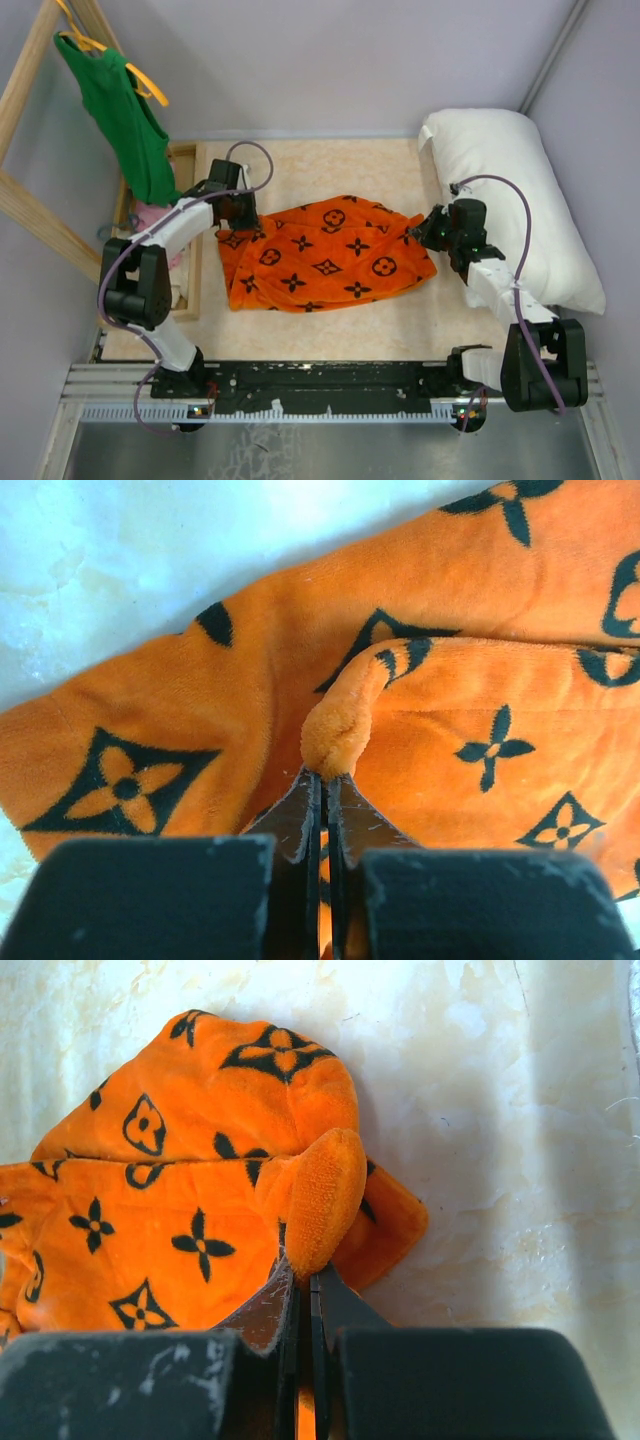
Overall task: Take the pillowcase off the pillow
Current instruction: Fold the pillowcase at the center of the board.
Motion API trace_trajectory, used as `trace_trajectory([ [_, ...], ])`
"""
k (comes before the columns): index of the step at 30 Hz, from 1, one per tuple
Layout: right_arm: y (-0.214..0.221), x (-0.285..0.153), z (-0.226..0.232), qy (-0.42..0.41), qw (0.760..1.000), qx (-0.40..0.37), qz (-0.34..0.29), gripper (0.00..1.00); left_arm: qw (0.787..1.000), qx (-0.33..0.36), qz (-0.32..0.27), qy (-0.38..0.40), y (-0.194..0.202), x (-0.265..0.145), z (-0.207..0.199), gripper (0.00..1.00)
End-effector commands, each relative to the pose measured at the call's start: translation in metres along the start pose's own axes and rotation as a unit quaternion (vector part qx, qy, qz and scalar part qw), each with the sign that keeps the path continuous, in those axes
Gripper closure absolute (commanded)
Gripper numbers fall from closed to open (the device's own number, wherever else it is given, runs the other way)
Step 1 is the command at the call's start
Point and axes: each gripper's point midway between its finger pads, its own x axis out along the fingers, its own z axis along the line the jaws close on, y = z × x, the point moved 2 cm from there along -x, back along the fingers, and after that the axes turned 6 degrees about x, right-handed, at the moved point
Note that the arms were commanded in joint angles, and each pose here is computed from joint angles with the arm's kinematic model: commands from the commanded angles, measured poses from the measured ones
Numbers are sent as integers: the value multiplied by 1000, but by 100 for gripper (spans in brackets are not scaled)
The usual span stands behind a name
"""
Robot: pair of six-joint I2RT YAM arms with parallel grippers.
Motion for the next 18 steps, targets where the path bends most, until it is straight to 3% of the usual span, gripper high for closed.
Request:
trace_trajectory([
  [1,-8,-2,10,-24,999,-13,-20,100,1000,12,-1,-7,0,10,3,100],
  [6,-6,-4,10,-22,1000,-14,-17,100,1000,4,7,-24,14,25,6,100],
  [18,-5,-3,8,-21,1000,-14,-18,100,991,96,-91,-7,13,-6,-41,100],
])
